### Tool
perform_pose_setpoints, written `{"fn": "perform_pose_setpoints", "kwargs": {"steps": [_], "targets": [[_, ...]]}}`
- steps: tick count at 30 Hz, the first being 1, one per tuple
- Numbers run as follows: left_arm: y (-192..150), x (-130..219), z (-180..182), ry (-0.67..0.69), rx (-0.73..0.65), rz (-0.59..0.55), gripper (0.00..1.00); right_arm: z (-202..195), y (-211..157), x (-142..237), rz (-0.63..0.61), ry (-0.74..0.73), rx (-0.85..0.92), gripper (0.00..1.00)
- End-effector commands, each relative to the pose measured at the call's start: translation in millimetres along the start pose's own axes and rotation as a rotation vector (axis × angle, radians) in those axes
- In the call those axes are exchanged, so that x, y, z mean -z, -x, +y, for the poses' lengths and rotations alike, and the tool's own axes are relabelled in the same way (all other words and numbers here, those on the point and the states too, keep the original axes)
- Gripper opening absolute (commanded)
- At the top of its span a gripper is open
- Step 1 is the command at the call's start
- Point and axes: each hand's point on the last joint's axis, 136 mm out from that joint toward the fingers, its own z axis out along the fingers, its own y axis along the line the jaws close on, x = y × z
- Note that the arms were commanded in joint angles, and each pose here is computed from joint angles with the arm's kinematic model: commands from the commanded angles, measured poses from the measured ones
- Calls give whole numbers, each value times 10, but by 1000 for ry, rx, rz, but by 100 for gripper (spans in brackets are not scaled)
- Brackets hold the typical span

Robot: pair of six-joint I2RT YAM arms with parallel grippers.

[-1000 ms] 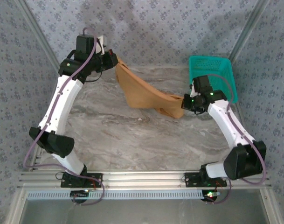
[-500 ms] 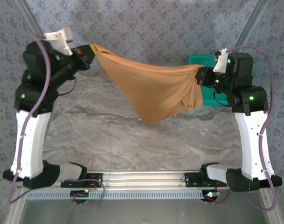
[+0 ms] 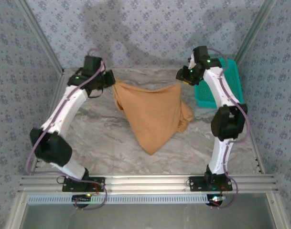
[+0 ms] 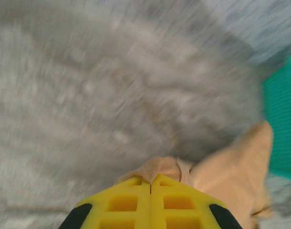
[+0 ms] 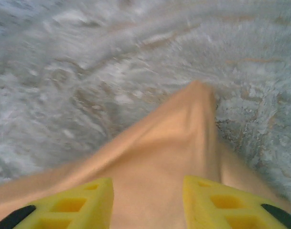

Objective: Fold the inside-out t-shirt

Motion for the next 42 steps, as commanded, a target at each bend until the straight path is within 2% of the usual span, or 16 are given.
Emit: {"fn": "perform_pose_setpoints", "kwargs": {"steps": [1, 10, 13, 16, 18, 20, 21, 23, 24, 25, 31, 35, 36, 38, 40, 42], "targets": [[94, 118, 11, -26, 30, -71, 0, 274, -410, 162, 76, -16, 86, 53], [-78, -69, 245, 0, 55, -15, 0, 759, -2561, -230, 236, -6, 321, 63], [-77, -67, 321, 16, 56, -8, 0, 730, -3081, -448, 304, -70, 384, 64], [-81, -47, 407, 30, 70, -5, 0, 644, -3343, -688, 349, -135, 418, 64], [-97, -27, 453, 35, 77, -6, 0, 503, -3383, -841, 369, -211, 429, 63], [-133, -9, 488, 38, 80, -3, 0, 308, -3402, -959, 396, -283, 420, 55], [-150, -1, 504, 42, 81, -2, 0, 224, -3372, -1001, 400, -303, 404, 47], [-226, 4, 538, 46, 83, 11, 0, 25, -3282, -1037, 413, -334, 351, 17], [-260, 2, 555, 49, 85, 17, 0, -65, -3230, -1017, 413, -348, 336, 5], [-313, -1, 576, 50, 92, 26, 0, -179, -3146, -969, 407, -364, 313, 0], [-767, -32, 617, 16, 176, 60, 0, -784, -2552, -490, 335, -437, 194, 0], [-1085, -52, 578, 21, 223, 34, 0, -873, -2382, -389, 332, -443, 190, 0], [-1133, -64, 539, 13, 224, 29, 0, -838, -2364, -380, 328, -442, 201, 4], [-1227, -116, 478, 9, 213, 33, 0, -662, -2359, -344, 321, -417, 232, 29], [-1267, -164, 468, 13, 205, 53, 0, -457, -2368, -286, 297, -406, 286, 48], [-1287, -187, 474, 26, 185, 76, 11, -134, -2304, -241, 245, -356, 339, 54]]}}
